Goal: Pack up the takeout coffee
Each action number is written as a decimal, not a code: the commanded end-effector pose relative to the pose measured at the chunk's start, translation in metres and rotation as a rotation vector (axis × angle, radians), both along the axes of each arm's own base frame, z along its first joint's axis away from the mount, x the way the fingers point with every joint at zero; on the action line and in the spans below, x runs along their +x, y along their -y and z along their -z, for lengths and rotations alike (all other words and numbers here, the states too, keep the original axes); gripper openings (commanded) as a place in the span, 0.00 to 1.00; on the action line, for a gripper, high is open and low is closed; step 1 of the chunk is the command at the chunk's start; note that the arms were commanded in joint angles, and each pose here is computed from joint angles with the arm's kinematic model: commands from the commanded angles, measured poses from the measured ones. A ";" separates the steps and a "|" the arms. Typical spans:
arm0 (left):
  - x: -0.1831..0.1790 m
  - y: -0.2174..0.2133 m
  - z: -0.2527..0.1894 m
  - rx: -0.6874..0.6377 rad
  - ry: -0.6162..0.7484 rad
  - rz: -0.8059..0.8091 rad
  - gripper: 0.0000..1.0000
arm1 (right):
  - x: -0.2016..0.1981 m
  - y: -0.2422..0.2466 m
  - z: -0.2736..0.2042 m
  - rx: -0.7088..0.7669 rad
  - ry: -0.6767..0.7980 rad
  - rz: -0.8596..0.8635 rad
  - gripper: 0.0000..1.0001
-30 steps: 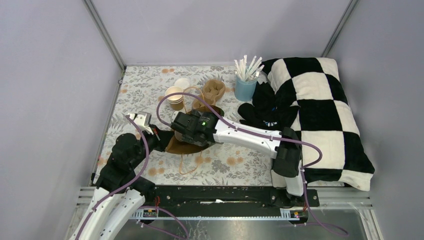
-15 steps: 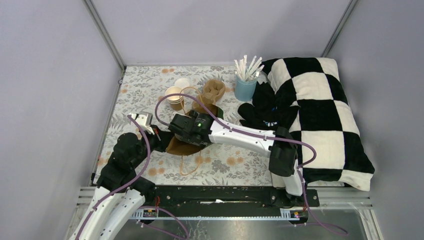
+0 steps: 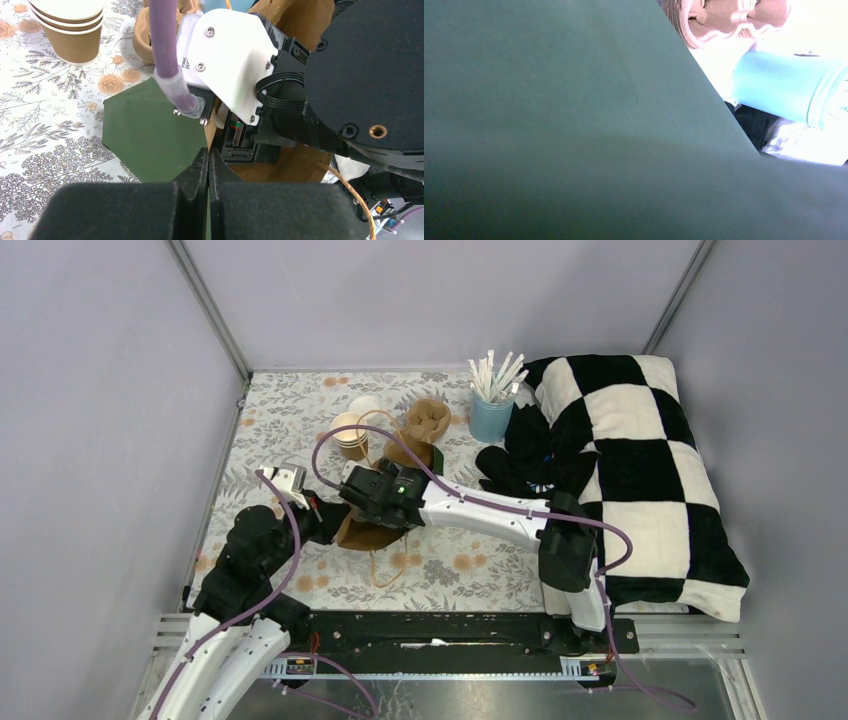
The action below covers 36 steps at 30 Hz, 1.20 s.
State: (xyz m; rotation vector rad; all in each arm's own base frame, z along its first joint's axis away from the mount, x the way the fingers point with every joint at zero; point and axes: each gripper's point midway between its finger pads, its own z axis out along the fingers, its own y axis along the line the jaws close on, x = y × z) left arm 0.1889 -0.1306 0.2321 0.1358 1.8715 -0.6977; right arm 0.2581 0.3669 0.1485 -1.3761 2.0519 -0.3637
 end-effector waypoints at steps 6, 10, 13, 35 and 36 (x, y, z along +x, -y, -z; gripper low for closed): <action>0.002 0.000 -0.020 -0.030 0.067 -0.008 0.00 | -0.016 0.054 -0.004 -0.126 -0.102 0.147 0.34; 0.002 0.000 -0.020 -0.031 0.068 -0.006 0.00 | -0.016 0.051 -0.010 -0.126 -0.114 0.164 0.34; 0.002 0.001 -0.022 -0.033 0.067 -0.002 0.00 | -0.016 0.047 -0.007 -0.152 -0.130 0.176 0.33; -0.001 0.005 -0.028 -0.035 0.075 0.027 0.00 | -0.041 0.036 0.037 -0.029 -0.341 0.052 0.36; -0.001 0.004 -0.028 -0.035 0.074 0.027 0.00 | -0.044 0.034 0.035 -0.019 -0.358 0.042 0.36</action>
